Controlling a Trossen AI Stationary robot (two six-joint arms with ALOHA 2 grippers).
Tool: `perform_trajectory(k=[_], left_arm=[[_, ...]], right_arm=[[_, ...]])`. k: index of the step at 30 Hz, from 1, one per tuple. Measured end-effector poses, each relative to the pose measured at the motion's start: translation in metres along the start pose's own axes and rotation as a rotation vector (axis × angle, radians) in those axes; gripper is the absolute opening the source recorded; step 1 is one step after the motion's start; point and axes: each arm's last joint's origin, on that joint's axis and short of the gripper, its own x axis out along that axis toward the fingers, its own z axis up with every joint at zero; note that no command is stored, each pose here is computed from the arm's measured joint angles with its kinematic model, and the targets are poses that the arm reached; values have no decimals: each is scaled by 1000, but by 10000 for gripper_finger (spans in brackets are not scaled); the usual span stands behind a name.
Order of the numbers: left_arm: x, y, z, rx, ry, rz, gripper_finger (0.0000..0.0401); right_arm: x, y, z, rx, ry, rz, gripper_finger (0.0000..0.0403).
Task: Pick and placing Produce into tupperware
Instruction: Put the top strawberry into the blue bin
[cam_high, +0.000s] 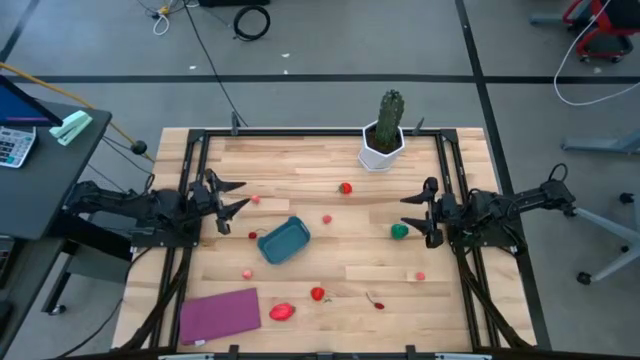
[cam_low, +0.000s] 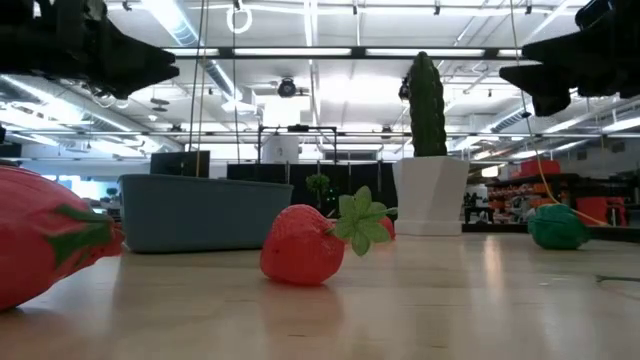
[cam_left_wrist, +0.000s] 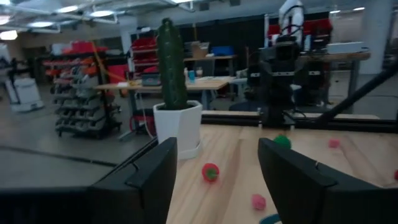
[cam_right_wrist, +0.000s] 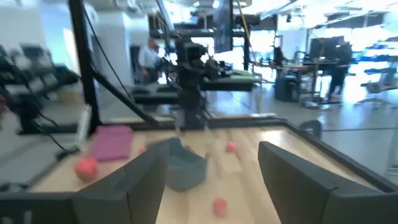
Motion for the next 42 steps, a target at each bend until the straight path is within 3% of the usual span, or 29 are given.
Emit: perform_trajectory(k=[10,15,19,25,32,36,42], left_arm=[[7,11,-4,25,37,120,218],[10,15,-5,34,49,165,217],[11,17,-6,38,53,186,215],[12,19,-6,39,52,204,212],[12,19,-6,41,58,203,212],[11,19,-7,46,69,202,209],[11,19,-10,60,99,199,204]], right_arm=[[17,-14,-14,-76,213,-159,258],[42,-22,15,-117,297,-148,258],[71,-33,40,-157,458,-171,258],[126,-58,50,-126,626,-210,258],[176,-81,31,-140,807,-67,258],[189,-86,10,-169,935,-10,258],[203,-90,-11,-216,998,37,258]])
